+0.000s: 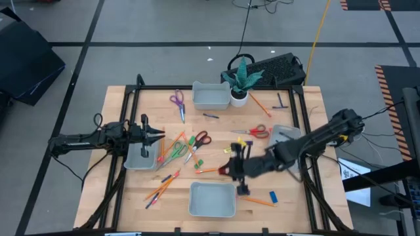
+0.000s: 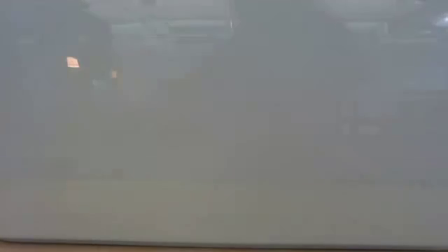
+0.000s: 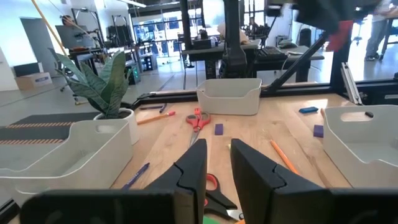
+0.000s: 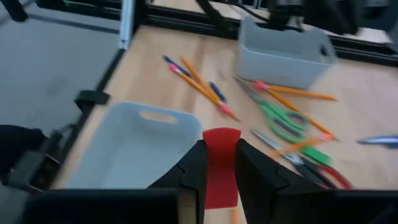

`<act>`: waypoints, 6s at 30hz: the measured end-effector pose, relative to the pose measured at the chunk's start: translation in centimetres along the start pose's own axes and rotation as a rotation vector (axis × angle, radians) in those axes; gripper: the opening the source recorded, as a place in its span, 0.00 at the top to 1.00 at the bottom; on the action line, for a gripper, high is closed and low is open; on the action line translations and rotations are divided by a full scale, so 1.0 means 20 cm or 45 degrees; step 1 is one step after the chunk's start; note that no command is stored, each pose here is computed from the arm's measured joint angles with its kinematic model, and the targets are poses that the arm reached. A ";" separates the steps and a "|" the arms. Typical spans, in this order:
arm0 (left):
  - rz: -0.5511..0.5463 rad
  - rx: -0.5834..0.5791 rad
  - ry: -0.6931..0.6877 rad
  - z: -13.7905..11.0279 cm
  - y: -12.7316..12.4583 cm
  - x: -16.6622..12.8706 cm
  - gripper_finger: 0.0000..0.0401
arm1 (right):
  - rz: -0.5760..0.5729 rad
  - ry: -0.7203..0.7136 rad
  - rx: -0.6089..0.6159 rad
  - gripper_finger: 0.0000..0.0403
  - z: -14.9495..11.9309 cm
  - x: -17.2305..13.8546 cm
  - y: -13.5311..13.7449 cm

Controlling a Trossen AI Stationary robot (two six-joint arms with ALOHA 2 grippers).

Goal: Sort crayons/erasers/pens/pencils in bins
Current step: Put the red eraser into the bottom gray bin, then put the dark blue eraser into the bottom gray bin, then put the blue eraser into the bottom gray bin

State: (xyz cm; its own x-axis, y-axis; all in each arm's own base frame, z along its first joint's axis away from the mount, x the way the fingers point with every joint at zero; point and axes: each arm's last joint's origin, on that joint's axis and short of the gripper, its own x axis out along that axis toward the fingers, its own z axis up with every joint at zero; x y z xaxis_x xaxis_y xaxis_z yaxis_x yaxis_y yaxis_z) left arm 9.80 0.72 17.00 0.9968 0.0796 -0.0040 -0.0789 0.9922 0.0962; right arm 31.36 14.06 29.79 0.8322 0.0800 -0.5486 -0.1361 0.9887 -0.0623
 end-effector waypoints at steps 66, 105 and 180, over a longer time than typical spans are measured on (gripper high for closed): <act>0.000 0.000 0.000 0.00 0.00 0.00 0.81 | -0.187 0.538 0.270 0.56 -0.60 0.04 0.63; 0.000 0.000 -0.001 0.00 0.00 0.00 0.81 | -0.242 0.545 0.245 0.82 -1.03 0.17 0.39; 0.000 0.000 0.000 0.00 0.00 0.00 0.81 | -0.582 1.115 1.505 0.54 -0.97 -0.19 0.43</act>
State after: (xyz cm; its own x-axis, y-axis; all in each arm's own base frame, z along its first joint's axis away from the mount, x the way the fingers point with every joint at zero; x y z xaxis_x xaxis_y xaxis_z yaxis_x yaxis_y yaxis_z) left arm 9.80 0.71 17.00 0.9968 0.0793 -0.0040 -0.0785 0.9923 0.0962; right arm 16.60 19.75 15.07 0.0589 0.0733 -0.9956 0.8766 0.4734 0.0867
